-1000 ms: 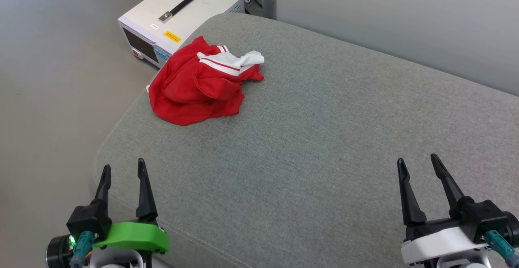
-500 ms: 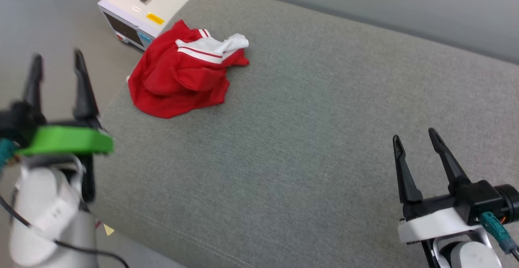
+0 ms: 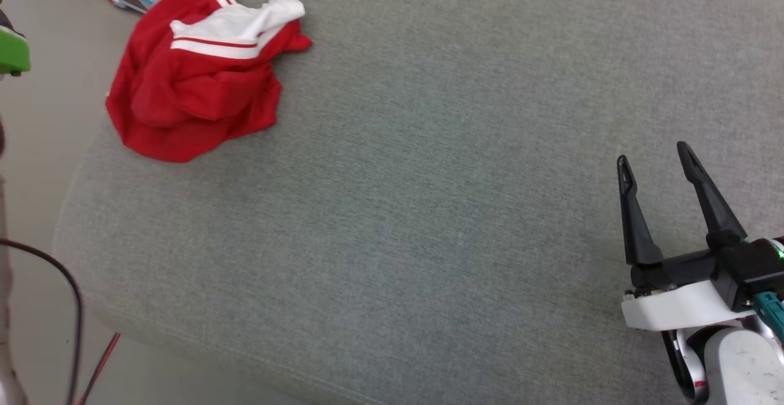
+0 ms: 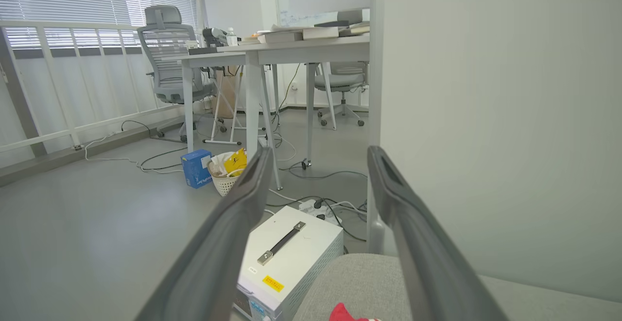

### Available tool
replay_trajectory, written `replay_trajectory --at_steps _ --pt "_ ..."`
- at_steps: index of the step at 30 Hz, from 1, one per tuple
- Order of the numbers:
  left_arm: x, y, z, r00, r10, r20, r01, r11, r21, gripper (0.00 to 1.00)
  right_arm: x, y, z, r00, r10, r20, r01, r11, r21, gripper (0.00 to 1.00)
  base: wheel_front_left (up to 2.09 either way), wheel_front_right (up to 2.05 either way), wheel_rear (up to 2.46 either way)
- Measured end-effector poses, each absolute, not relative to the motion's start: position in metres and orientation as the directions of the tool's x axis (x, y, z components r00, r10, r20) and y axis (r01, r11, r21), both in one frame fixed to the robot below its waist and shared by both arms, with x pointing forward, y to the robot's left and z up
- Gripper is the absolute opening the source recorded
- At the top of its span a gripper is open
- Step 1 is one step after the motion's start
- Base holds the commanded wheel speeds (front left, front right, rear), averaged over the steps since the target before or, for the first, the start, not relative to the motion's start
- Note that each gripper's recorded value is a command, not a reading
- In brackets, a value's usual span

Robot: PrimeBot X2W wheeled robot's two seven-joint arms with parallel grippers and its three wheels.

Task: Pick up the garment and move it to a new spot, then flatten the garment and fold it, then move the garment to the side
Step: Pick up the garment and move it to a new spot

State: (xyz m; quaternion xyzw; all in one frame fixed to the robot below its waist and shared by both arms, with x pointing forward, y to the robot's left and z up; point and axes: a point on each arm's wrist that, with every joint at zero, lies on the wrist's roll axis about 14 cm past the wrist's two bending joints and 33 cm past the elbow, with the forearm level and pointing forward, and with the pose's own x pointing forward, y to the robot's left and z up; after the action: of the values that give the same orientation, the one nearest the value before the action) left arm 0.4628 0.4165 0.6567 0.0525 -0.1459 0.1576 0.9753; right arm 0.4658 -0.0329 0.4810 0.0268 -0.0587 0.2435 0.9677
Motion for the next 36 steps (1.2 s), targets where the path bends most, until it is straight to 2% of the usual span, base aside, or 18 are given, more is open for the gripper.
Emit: replay_trajectory --at_steps 4,7,11,16,20,26,30,33,34,35,36 --pt "0.497 0.408 0.606 0.97 0.241 0.021 -0.241 0.971 0.003 1.0 0.472 -0.046 0.469 0.89 0.444 0.104 -0.447 0.894 0.014 1.0 0.0 0.0 0.0" --pt "0.508 0.396 0.564 0.961 0.178 -0.213 -0.186 0.982 -0.016 1.0 0.476 -0.056 0.461 0.901 0.425 0.086 -0.427 0.904 0.012 1.0 0.0 0.0 0.0" --pt "0.508 0.381 0.515 0.88 0.092 -0.465 -0.134 0.989 -0.057 1.0 0.48 -0.063 0.452 0.911 0.407 0.071 -0.409 0.913 0.011 1.0 0.0 0.0 0.0" --pt "0.496 0.364 0.456 0.713 0.023 -0.7 -0.087 0.995 -0.056 1.0 0.485 -0.07 0.44 0.918 0.393 0.05 -0.394 0.919 0.013 1.0 0.0 0.0 0.0" --pt "0.481 0.361 0.417 0.572 0.016 -0.82 -0.072 0.997 -0.031 1.0 0.489 -0.076 0.434 0.925 0.378 0.042 -0.379 0.925 0.01 1.0 0.0 0.0 0.0" --pt "0.459 0.355 0.37 0.396 0.014 -0.918 -0.06 0.998 -0.011 1.0 0.493 -0.087 0.422 0.934 0.357 0.018 -0.357 0.934 0.0 1.0 0.0 0.0 0.0" --pt "0.456 0.352 0.357 0.362 0.01 -0.932 -0.052 0.999 -0.009 1.0 0.493 -0.089 0.418 0.937 0.351 0.008 -0.351 0.937 0.001 1.0 0.0 0.0 0.0" --pt "0.457 0.355 0.357 0.374 0.025 -0.927 -0.051 0.999 0.006 1.0 0.493 -0.089 0.42 0.936 0.352 0.011 -0.352 0.936 0.001 1.0 0.0 0.0 0.0" --pt "0.458 0.356 0.358 0.384 0.029 -0.923 -0.049 0.999 0.011 0.27 0.493 -0.089 0.422 0.936 0.351 0.014 -0.351 0.936 0.001 1.0 0.0 0.0 0.0" --pt "0.46 0.355 0.361 0.404 0.03 -0.914 -0.041 0.999 0.014 0.0 0.493 -0.088 0.424 0.936 0.351 0.019 -0.351 0.936 0.0 1.0 0.0 0.0 0.0" --pt "0.462 0.354 0.363 0.424 0.031 -0.905 -0.037 0.999 0.017 0.0 0.492 -0.088 0.426 0.936 0.351 0.024 -0.351 0.936 0.0 1.0 0.0 0.0 0.0"
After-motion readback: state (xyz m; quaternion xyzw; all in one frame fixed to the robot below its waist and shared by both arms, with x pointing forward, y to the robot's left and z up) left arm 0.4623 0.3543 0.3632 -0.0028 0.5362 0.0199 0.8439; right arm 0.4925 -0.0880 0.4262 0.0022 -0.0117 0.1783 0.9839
